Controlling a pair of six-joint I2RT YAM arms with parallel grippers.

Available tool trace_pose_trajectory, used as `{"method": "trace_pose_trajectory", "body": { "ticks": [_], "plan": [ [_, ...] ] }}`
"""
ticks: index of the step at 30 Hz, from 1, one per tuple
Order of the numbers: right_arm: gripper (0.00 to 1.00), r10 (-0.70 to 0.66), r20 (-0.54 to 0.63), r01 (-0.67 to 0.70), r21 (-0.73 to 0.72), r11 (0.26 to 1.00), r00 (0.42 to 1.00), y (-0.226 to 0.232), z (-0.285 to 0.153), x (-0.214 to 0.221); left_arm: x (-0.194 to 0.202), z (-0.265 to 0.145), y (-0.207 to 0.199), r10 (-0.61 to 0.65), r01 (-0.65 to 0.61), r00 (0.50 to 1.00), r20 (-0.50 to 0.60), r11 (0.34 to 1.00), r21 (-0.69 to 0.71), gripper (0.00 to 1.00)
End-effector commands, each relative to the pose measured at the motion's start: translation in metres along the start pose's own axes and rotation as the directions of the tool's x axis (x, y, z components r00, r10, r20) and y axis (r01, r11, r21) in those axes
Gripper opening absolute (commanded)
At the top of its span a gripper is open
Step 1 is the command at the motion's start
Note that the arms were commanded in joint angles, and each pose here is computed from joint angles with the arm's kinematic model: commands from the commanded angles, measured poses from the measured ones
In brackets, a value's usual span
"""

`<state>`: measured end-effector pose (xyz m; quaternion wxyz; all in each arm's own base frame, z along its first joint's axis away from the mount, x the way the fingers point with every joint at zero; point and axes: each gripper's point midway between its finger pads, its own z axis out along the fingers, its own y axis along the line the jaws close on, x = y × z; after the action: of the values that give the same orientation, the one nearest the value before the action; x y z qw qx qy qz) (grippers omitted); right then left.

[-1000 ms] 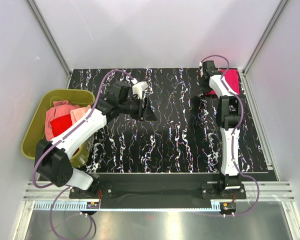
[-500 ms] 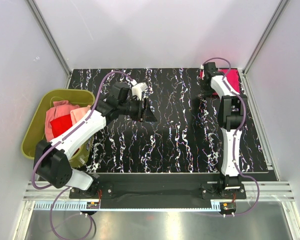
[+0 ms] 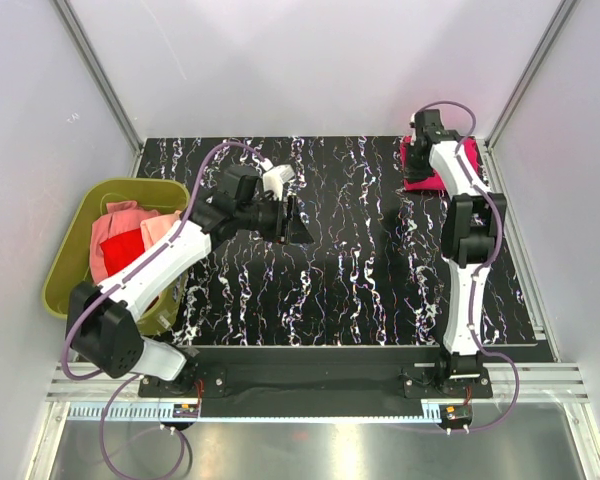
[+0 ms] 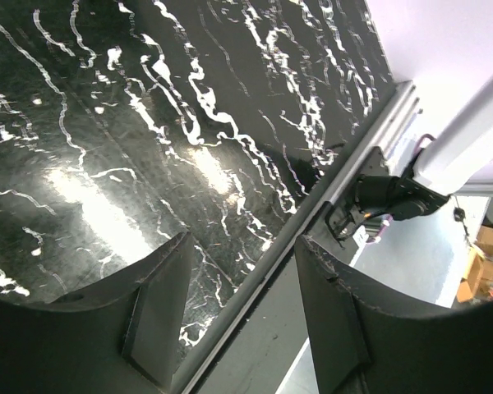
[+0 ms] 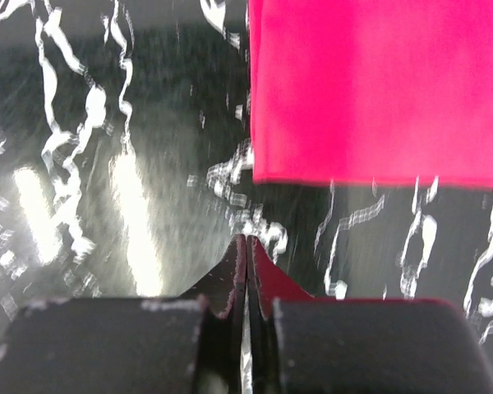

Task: Fold and stack the t-shirts
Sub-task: Neatly place the folded tshirt to the corner

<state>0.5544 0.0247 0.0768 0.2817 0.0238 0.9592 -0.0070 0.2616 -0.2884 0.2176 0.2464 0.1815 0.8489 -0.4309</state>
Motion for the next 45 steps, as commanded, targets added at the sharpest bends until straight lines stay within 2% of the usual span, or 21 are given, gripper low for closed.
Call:
{"method": "trace_pose_trajectory", "body": {
  "ticks": [1,2,3,4,5,7,8,9,10,11,13,14,16,18,19,21,22,27,30,37,45],
  "plan": [
    [0.05,0.110,0.086,-0.106,-0.049,0.993,0.990,0.006,-0.088,-0.026,-0.035,-0.025,-0.025,0.111,-0.110,0.986,0.123,0.994,-0.007,0.58],
    [0.07,0.151,0.109,-0.143,-0.078,0.987,0.983,0.010,-0.122,-0.029,-0.040,-0.030,-0.028,0.125,-0.123,0.982,0.141,0.992,-0.020,0.58],
    [0.10,0.164,0.078,-0.157,-0.097,0.983,0.983,0.013,-0.133,-0.016,-0.052,-0.040,-0.033,0.152,-0.147,0.972,0.181,0.988,-0.044,0.58],
    [0.19,0.179,0.075,-0.170,-0.110,0.979,0.981,0.013,-0.147,-0.009,-0.059,-0.046,-0.037,0.166,-0.158,0.965,0.203,0.986,-0.054,0.58],
    [0.23,0.213,0.114,-0.197,-0.139,0.971,0.970,0.015,-0.185,-0.008,-0.064,-0.052,-0.040,0.178,-0.168,0.958,0.223,0.984,-0.066,0.58],
    [0.40,0.245,0.075,-0.231,-0.160,0.960,0.967,0.018,-0.201,0.022,-0.081,-0.070,-0.050,0.210,-0.189,0.931,0.297,0.977,-0.100,0.58],
    [0.55,0.264,0.113,-0.230,-0.249,0.941,0.958,0.030,-0.236,0.025,-0.086,-0.076,-0.053,0.216,-0.190,0.922,0.322,0.976,-0.110,0.58],
    [0.62,0.268,0.069,-0.241,-0.271,0.932,0.961,0.035,-0.236,0.047,-0.093,-0.086,-0.059,0.229,-0.196,0.903,0.364,0.972,-0.125,0.59],
    [0.78,0.282,0.072,-0.248,-0.306,0.919,0.957,0.039,-0.248,0.053,-0.096,-0.091,-0.062,0.231,-0.197,0.894,0.383,0.972,-0.127,0.60],
    [0.99,0.306,0.097,-0.249,-0.379,0.891,0.947,0.048,-0.275,0.055,-0.097,-0.096,-0.065,0.233,-0.199,0.888,0.397,0.972,-0.125,0.61],
    [1.00,0.313,0.069,-0.250,-0.455,0.855,0.947,0.062,-0.288,0.071,-0.098,-0.104,-0.072,0.221,-0.191,0.882,0.416,0.975,-0.113,0.63],
    [1.00,0.323,0.080,-0.238,-0.518,0.822,0.943,0.070,-0.310,0.074,-0.097,-0.109,-0.075,0.210,-0.181,0.882,0.423,0.978,-0.109,0.64],
    [1.00,0.326,0.089,-0.227,-0.549,0.805,0.941,0.074,-0.325,0.084,-0.092,-0.112,-0.074,0.195,-0.162,0.889,0.415,0.980,-0.116,0.72],
    [1.00,0.347,0.150,-0.204,-0.575,0.793,0.926,0.072,-0.348,0.090,-0.086,-0.117,-0.064,0.176,-0.120,0.894,0.413,0.980,-0.159,0.79],
    [1.00,0.355,0.182,-0.189,-0.585,0.788,0.917,0.072,-0.356,0.090,-0.083,-0.120,-0.061,0.172,-0.108,0.895,0.411,0.979,-0.174,0.89],
    [1.00,0.384,0.222,-0.184,-0.602,0.777,0.896,0.070,-0.371,0.099,-0.076,-0.128,-0.053,0.161,-0.074,0.903,0.399,0.972,-0.225,0.91],
    [1.00,0.391,0.235,-0.180,-0.607,0.774,0.890,0.069,-0.375,0.100,-0.075,-0.132,-0.049,0.156,-0.057,0.903,0.400,0.967,-0.247,0.99],
    [1.00,0.435,0.245,-0.203,-0.623,0.756,0.866,0.067,-0.385,0.113,-0.059,-0.147,-0.044,0.145,-0.025,0.909,0.391,0.955,-0.296,0.99],
    [1.00,0.437,0.257,-0.196,-0.626,0.755,0.862,0.066,-0.387,0.116,-0.051,-0.151,-0.048,0.162,-0.051,0.905,0.393,0.959,-0.278,0.99],
    [1.00,0.431,0.285,-0.176,-0.623,0.762,0.856,0.064,-0.395,0.116,-0.049,-0.167,-0.069,0.216,-0.126,0.860,0.463,0.968,-0.217,0.99],
    [1.00,0.438,0.279,-0.183,-0.627,0.757,0.855,0.064,-0.396,0.121,-0.047,-0.166,-0.071,0.224,-0.143,0.863,0.452,0.968,-0.208,0.99]
  ]
}}
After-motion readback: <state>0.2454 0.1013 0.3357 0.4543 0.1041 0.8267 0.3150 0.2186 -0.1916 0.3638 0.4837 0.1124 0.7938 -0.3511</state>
